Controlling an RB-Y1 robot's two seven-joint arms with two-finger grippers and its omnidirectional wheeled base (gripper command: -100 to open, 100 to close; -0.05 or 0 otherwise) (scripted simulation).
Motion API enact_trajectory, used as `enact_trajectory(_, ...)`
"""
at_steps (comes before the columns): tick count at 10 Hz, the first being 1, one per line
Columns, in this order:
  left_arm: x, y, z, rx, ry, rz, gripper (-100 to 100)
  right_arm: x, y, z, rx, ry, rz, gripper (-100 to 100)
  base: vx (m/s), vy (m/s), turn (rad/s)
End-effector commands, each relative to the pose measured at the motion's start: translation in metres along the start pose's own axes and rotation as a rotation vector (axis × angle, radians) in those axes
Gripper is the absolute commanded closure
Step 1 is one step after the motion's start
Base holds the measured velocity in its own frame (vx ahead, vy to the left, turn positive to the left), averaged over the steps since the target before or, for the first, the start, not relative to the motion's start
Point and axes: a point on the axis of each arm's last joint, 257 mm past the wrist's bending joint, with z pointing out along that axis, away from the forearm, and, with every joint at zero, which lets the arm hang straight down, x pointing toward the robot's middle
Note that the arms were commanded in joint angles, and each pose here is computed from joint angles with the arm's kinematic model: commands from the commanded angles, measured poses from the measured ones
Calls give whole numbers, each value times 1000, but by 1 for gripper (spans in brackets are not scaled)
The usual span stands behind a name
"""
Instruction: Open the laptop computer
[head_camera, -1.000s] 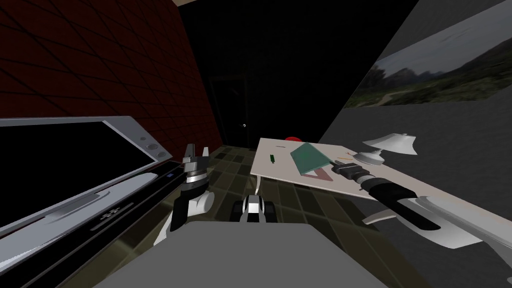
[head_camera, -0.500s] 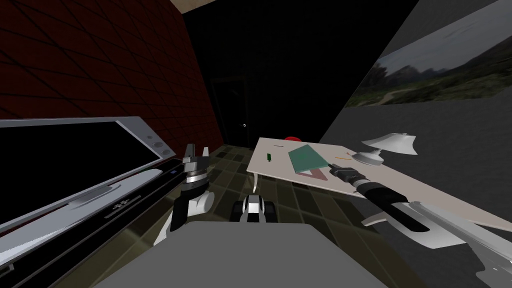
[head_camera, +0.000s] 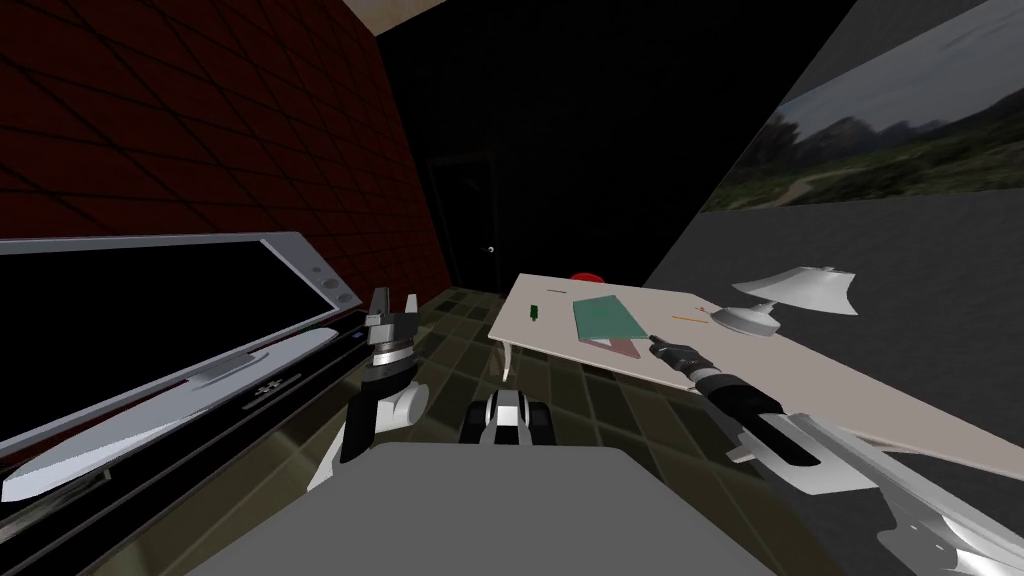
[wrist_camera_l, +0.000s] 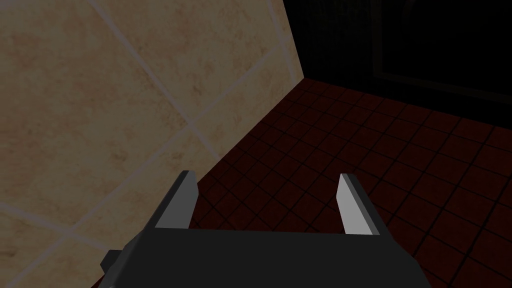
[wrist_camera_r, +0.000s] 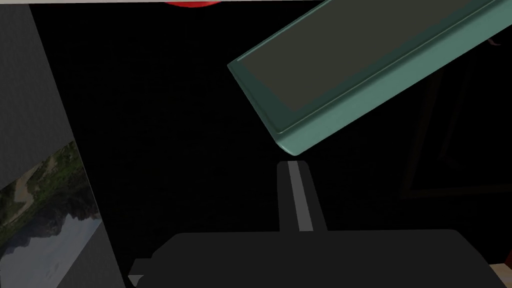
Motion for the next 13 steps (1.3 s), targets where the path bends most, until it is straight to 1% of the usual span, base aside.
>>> enact_trajectory(1,0,0,0,0,0,0,0,-17,-2,-2,-9,-2,-3,-100,28,20,-84)
enact_trajectory(2,0,0,0,0,0,0,0,-23,-2,-2,-12,-2,-4,-100,31,40,-49)
enact_trajectory(3,0,0,0,0,0,0,0,-34,-2,-2,-20,-3,-5,-100,31,39,-68)
enact_trajectory(4,0,0,0,0,0,0,0,-39,-1,-2,-25,-3,-6,-100,26,27,-58)
enact_trajectory(5,0,0,0,0,0,0,0,-50,0,-2,-35,-2,-6,-100,23,19,-72)
enact_trajectory(6,0,0,0,0,0,0,0,-55,2,-2,-40,-1,-7,-100,24,13,-63)
enact_trajectory(7,0,0,0,0,0,0,0,-51,0,-2,-35,-1,-8,-100,11,5,-10)
enact_trajectory(8,0,0,0,0,0,0,0,-51,0,-2,-36,-2,-6,0,0,0,0)
enact_trajectory(13,0,0,0,0,0,0,0,-51,0,-2,-36,-2,-6,0,0,0,0)
